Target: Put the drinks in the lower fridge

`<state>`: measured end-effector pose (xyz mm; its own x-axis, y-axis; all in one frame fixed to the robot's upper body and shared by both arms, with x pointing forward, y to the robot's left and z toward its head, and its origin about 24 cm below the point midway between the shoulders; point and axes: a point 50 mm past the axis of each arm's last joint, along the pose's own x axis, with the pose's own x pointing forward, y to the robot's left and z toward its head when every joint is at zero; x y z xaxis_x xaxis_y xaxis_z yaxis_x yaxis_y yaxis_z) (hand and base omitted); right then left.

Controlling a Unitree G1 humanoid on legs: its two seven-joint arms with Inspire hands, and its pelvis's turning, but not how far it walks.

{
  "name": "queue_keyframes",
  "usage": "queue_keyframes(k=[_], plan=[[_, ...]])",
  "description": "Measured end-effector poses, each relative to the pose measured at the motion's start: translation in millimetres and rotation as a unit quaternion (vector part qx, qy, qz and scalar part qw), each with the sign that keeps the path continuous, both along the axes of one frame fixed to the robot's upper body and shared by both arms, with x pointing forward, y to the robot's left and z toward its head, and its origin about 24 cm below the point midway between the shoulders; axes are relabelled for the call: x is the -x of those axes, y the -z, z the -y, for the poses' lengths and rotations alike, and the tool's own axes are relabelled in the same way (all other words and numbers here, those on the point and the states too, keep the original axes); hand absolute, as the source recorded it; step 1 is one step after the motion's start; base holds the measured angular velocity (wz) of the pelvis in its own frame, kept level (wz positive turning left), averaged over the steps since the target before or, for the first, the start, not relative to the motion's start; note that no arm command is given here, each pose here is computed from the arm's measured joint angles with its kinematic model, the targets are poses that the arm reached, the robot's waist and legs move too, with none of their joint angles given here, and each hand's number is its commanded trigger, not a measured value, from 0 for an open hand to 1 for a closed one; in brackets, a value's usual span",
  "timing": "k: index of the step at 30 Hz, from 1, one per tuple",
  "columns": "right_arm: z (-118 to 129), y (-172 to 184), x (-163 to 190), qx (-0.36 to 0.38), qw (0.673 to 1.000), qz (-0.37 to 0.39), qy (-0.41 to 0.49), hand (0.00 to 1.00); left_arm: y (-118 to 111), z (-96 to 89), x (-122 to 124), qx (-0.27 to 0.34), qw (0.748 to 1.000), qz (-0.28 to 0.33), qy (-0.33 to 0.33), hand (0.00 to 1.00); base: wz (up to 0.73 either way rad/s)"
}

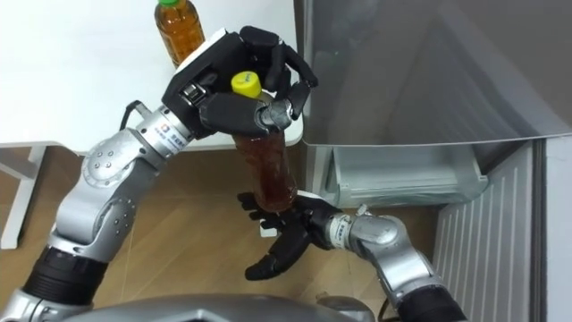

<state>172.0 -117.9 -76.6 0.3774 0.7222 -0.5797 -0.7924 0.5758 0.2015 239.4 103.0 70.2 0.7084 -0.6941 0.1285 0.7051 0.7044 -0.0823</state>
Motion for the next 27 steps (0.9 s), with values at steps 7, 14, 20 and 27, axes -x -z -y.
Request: queue_keyframes(k=[7, 14, 20, 27], plan=[[1.1, 0.3, 0.4, 0.001, 1.0, -0.002, -0.001, 0.0, 4.1, -5.8, 3.1, 0.011, 1.0, -0.015, -0.004, 1.0, 0.0], [3.8, 0.6, 0.7, 0.005, 1.0, -0.004, -0.004, 0.0, 12.3, -12.7, 11.0, 0.034, 0.999, -0.037, -0.017, 1.0, 0.0], [4.3, 0.7, 0.5, 0.007, 1.0, -0.003, -0.001, 0.0, 13.9, -13.9, 11.6, 0.04, 0.998, -0.043, -0.02, 1.0, 0.0], [4.3, 0.6, 0.4, 0.006, 1.0, -0.003, 0.0, 0.0, 14.5, -14.5, 11.8, 0.045, 0.998, -0.045, -0.021, 1.0, 0.0]])
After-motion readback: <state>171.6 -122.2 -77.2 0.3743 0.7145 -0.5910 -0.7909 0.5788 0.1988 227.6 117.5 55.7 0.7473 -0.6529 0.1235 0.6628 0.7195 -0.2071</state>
